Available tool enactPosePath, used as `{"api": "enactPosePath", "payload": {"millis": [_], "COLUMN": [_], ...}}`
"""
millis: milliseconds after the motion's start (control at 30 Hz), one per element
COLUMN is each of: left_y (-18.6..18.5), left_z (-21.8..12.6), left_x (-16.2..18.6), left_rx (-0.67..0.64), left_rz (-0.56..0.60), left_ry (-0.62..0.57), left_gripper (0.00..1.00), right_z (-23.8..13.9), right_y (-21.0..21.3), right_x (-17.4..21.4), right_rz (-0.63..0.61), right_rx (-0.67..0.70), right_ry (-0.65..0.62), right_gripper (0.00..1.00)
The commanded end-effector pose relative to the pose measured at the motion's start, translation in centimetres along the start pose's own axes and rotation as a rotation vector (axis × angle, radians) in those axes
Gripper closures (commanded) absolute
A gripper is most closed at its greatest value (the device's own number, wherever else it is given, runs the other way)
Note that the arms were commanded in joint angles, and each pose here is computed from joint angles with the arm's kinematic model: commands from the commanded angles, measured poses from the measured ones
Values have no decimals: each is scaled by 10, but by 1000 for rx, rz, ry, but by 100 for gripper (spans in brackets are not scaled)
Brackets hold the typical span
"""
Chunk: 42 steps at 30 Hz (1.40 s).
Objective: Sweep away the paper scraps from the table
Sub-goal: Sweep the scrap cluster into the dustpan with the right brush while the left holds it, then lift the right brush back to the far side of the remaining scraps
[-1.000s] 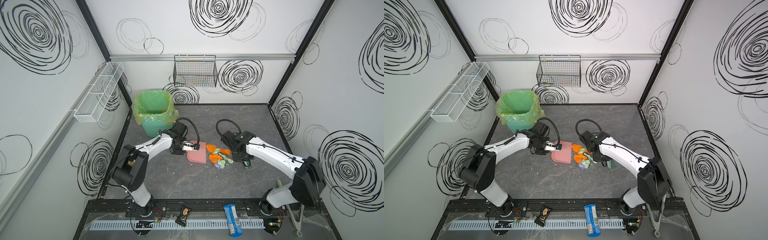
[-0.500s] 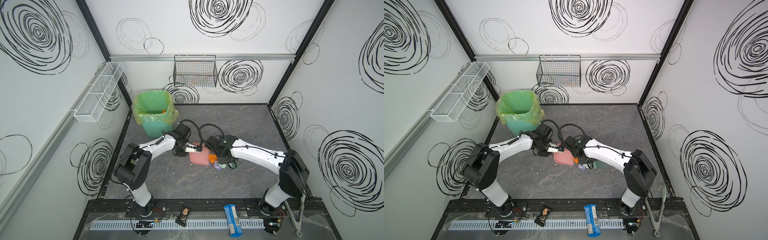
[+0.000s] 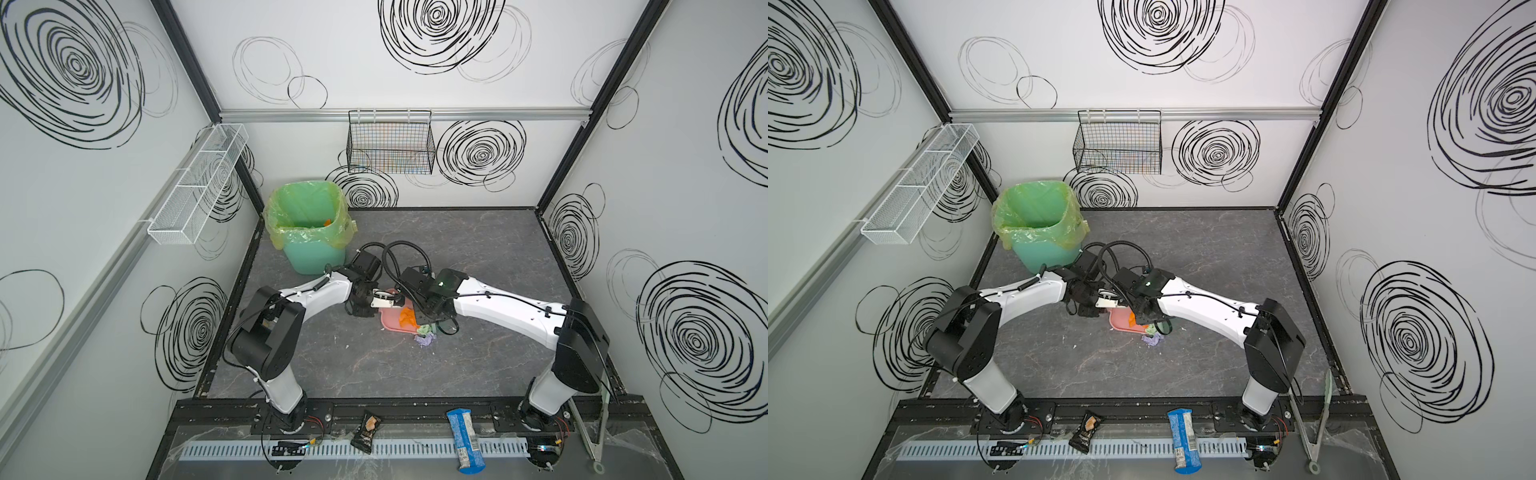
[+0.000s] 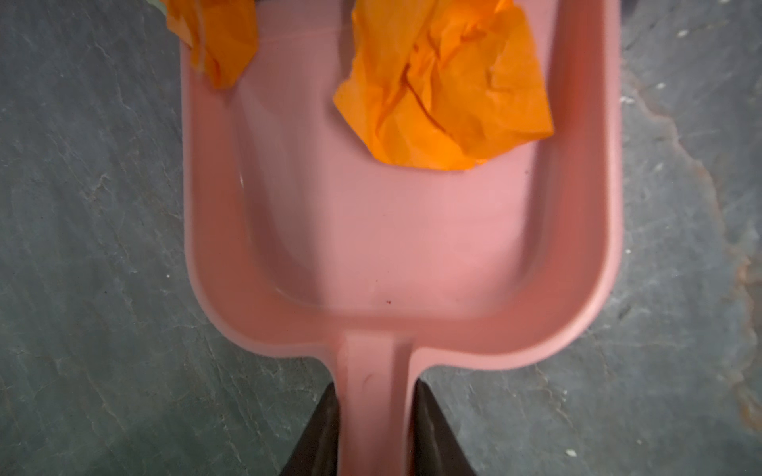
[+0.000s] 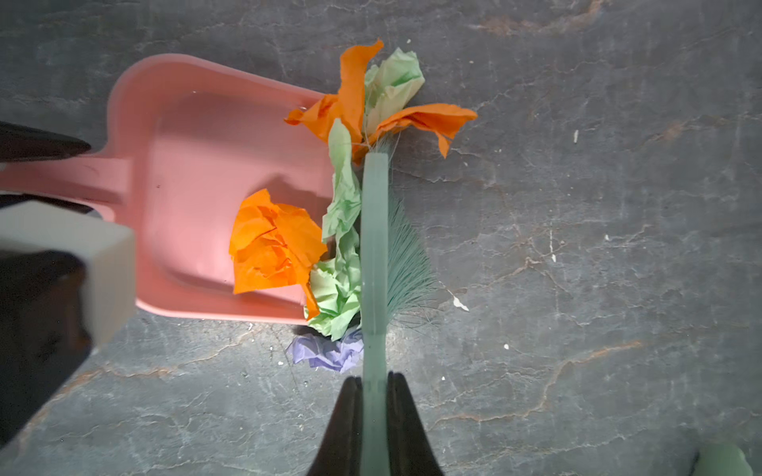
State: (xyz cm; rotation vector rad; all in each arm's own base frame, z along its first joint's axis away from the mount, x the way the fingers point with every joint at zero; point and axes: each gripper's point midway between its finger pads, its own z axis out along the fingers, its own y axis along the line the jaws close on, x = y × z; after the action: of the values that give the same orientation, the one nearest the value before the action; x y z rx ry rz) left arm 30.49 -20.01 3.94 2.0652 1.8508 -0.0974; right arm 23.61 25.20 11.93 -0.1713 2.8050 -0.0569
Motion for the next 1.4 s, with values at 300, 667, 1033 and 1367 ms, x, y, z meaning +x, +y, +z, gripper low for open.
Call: {"api": "enactPosePath", "payload": {"millis": [300, 667, 1033, 1367], "left_y": [-21, -19, -21, -24], "left_z": [15, 8, -17, -44], "left_x": [-3, 5, 28, 54], "left_rx": [58, 71, 23, 0], "left_rz": [-35, -100, -173, -271], "left_ry": [-37, -84, -84, -145], "left_gripper": [100, 100, 100, 100], "right_z": [-52, -88, -101, -77], "right_y": [31, -28, -104, -56], "right_x": [-15, -24, -84, -169], "right_rz": [30, 63, 73, 56], "right_rx": [-233, -146, 2, -276], "right_ry": [-80, -158, -314, -370], "right_gripper": [100, 100, 100, 100]}}
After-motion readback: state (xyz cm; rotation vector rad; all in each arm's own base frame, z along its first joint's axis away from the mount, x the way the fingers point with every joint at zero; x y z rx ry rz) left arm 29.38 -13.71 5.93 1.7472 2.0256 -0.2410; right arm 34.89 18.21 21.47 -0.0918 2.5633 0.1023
